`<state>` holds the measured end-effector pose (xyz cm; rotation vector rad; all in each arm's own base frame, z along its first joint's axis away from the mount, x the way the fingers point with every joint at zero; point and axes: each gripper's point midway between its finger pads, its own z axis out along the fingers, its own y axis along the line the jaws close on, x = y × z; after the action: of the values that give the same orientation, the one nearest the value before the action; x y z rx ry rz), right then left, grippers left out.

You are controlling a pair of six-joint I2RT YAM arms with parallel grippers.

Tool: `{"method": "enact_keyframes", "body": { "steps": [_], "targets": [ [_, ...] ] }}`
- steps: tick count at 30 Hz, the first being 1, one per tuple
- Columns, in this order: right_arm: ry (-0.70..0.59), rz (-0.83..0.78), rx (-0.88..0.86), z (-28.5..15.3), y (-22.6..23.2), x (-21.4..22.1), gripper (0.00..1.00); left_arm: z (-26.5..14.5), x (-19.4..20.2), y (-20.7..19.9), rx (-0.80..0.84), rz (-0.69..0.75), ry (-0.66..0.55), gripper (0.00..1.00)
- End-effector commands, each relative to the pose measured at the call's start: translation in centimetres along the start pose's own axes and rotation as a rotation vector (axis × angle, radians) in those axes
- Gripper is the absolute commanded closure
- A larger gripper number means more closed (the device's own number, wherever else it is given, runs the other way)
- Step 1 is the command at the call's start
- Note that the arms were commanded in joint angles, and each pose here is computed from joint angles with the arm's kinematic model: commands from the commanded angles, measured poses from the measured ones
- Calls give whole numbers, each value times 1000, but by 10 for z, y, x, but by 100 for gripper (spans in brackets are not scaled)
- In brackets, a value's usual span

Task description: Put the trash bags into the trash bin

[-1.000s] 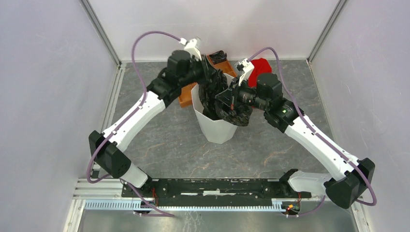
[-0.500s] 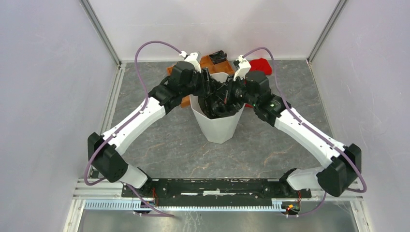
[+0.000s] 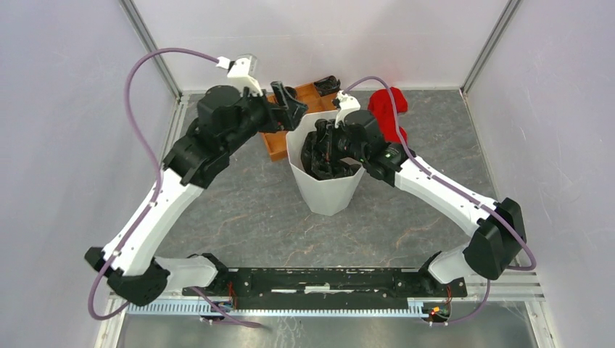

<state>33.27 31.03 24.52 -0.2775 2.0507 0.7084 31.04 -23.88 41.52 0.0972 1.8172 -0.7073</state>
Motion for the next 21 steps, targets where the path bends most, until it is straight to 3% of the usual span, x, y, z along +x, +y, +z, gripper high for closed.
{"method": "enact_keyframes", "body": {
  "steps": [1,7,13,21],
  "targets": [
    [-100,-48,-27,-20,16,-41,100,-23,-1,-6,50,-15,-12,8],
    [-224,-87,-206,-64,55,-81,100,-39,24,-42,285,-160,44,6],
    [-241,-80,-241,-69,60,-80,98,-28,25,-60,374,-247,49,12],
    [-232,-79,-247,-67,58,-73,96,-8,17,-66,377,-279,19,38]
  ]
}}
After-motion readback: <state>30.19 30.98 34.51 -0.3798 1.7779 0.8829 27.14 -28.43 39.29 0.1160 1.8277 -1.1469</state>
